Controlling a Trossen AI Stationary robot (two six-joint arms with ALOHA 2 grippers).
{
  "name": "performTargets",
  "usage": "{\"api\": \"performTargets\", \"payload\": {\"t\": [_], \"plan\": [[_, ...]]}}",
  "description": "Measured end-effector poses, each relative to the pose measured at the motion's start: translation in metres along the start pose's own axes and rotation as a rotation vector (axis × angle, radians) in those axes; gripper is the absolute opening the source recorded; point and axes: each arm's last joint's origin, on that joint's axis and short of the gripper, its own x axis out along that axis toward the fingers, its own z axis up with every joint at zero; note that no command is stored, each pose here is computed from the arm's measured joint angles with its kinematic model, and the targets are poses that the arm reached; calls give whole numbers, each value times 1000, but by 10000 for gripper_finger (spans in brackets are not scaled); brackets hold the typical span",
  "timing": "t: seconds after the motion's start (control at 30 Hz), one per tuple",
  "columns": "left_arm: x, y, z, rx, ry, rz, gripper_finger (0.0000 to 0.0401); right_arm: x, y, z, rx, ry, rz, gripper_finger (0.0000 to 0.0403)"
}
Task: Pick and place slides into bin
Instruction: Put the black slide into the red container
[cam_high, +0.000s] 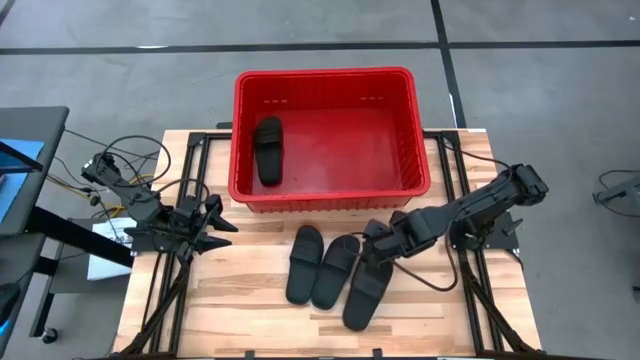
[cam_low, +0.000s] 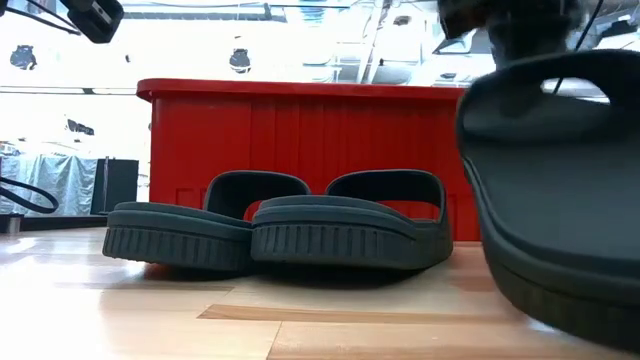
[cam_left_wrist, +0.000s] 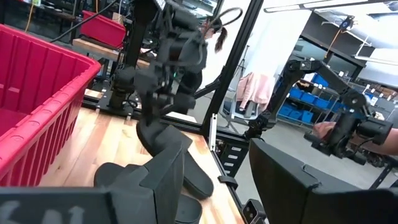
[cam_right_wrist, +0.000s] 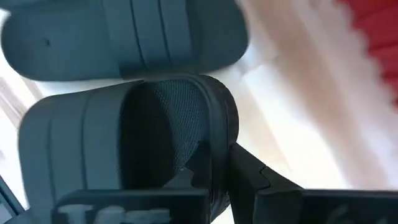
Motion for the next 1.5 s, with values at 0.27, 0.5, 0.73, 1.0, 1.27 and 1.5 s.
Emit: {"api": "performTargets", "payload": {"t": [0.27, 0.5, 0.73, 1.0, 1.27, 1.5], "plan": [[1, -2, 5, -19, -52, -19, 172, -62, 1, 17, -53, -131, -78, 11], [9, -6, 7, 52, -87, -28, 172, -105, -6, 35, -85, -253, -75, 11], [21, -12, 8, 157, -83, -22, 172, -136, -21, 54, -130, -336, -52, 11], [41, -23, 20, 223, -30, 52, 172, -160, -46, 75, -174, -415, -72, 11], [59, -25, 25, 93, 38, 167, 172, -176, -64, 87, -200, -470, -94, 11], [70, -21, 32, 231, 137, 263, 169, -186, -78, 95, -172, -509, -105, 11]]}}
